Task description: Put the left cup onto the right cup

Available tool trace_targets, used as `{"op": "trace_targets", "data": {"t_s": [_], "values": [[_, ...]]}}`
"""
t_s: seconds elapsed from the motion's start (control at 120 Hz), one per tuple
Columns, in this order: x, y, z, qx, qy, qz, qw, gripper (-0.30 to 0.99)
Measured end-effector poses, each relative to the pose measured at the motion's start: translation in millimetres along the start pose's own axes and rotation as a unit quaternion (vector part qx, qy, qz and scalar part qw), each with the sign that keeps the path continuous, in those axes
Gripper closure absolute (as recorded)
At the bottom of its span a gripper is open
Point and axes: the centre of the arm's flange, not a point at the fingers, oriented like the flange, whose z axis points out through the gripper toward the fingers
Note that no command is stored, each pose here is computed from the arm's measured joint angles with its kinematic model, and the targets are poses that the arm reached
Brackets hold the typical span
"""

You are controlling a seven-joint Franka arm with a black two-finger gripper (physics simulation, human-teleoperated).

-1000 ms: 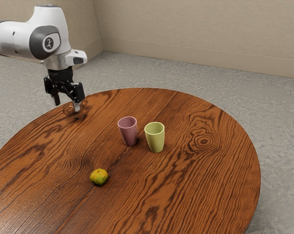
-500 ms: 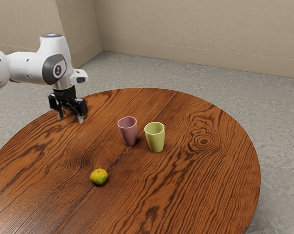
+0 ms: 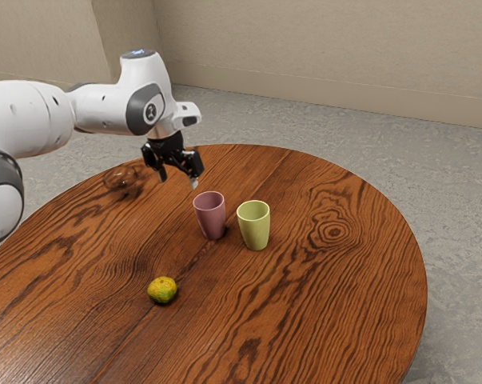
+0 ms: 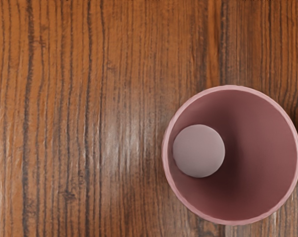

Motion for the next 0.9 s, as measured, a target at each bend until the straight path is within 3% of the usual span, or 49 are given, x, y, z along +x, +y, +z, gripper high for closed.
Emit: {"op": "trace_targets", "data": {"t_s": [0.317,0.525,0.9], "values": [[16,0,59,-0.001,-0.022,-0.007,1.0,0.03],[26,3,67,-0.001,-0.018,-0.008,1.0,0.03],[22,1,104,-0.002,-0.04,-0.018,0.999,0.05]]}}
